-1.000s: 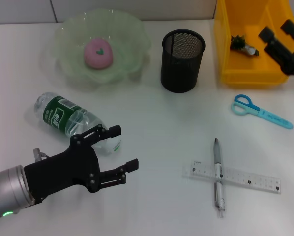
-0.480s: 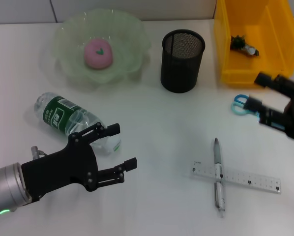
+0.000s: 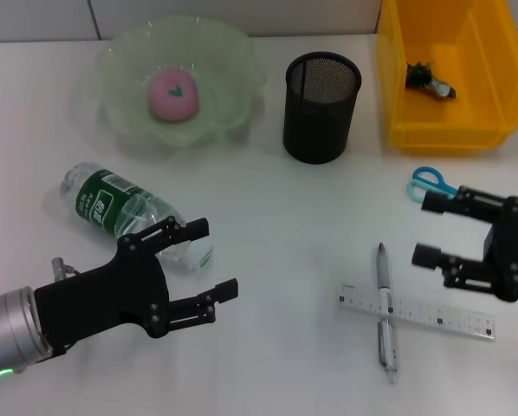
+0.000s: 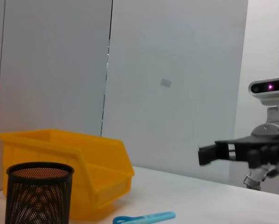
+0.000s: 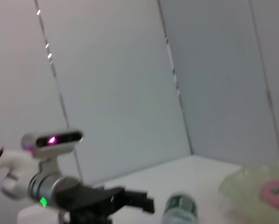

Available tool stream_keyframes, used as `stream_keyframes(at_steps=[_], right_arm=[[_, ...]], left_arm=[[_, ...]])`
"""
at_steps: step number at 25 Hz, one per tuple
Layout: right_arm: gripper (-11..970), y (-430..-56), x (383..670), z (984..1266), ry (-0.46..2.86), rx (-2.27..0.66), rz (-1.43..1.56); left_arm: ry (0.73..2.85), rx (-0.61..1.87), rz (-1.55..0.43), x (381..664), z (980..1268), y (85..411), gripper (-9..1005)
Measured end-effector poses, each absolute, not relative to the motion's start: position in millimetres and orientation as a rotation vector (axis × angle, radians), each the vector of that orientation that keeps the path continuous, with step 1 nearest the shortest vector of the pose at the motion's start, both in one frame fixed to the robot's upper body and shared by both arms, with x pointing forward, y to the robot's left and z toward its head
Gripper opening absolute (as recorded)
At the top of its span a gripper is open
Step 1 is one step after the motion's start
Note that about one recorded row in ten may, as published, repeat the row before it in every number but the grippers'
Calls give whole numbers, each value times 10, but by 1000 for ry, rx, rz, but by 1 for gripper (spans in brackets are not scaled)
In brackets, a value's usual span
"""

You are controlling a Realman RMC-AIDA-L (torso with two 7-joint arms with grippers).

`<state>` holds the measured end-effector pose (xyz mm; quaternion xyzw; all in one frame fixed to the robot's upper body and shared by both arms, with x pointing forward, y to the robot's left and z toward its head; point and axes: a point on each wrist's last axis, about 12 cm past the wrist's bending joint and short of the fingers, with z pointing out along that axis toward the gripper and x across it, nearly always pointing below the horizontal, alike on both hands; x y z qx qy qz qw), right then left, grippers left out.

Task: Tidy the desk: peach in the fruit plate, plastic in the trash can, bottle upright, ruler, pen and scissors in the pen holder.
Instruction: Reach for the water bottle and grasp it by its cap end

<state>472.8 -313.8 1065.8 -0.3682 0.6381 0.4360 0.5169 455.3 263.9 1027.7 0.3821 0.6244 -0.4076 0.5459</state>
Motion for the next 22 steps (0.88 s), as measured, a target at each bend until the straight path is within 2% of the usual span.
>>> stream_keyframes(at_steps=[9, 22], right_arm=[[746, -3052, 4724, 10535, 1586, -1044, 1013], [745, -3029, 4706, 10473, 1602, -1068, 983]], left_arm=[[1489, 905, -983, 4565, 10287, 2639, 843], [1484, 908, -990, 4601, 10309, 2621, 842]])
